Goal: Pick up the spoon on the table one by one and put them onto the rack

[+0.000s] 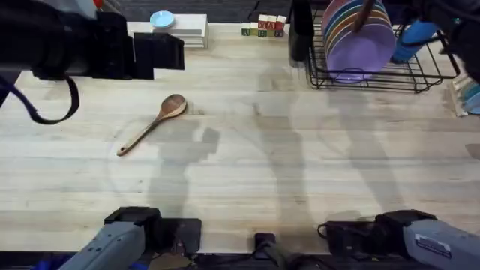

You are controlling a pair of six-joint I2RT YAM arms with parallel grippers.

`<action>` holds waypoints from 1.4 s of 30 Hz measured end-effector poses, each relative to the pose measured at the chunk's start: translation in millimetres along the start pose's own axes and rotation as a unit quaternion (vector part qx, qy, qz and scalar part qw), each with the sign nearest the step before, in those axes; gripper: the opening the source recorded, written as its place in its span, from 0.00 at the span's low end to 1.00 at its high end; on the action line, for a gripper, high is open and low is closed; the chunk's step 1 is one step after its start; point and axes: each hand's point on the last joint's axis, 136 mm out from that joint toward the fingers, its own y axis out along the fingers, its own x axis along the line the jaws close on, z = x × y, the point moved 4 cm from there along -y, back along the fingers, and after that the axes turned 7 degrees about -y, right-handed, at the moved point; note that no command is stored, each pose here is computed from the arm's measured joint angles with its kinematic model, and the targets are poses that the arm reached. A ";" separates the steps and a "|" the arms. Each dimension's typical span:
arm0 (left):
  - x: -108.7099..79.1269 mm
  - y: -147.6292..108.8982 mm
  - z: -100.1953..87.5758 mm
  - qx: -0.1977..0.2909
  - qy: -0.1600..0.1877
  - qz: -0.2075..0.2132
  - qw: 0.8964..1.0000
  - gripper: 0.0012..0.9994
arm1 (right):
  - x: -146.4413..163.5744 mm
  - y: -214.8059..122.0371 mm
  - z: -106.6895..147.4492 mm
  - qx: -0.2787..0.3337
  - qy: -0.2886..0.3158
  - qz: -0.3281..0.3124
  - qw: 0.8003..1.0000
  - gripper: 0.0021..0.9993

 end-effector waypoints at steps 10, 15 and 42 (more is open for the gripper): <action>0.0 0.0 0.1 0.000 0.000 0.000 1.000 0.99 | 24.1 43.7 1.8 -0.064 0.002 -0.021 0.998 0.03; 0.0 0.0 0.0 0.000 0.000 0.000 1.000 0.99 | 35.0 63.0 9.3 -0.087 0.005 -0.029 0.996 0.03; 0.0 0.0 0.0 0.000 0.000 0.000 1.000 0.99 | 54.9 142.3 47.0 -0.146 0.009 -0.032 0.989 0.03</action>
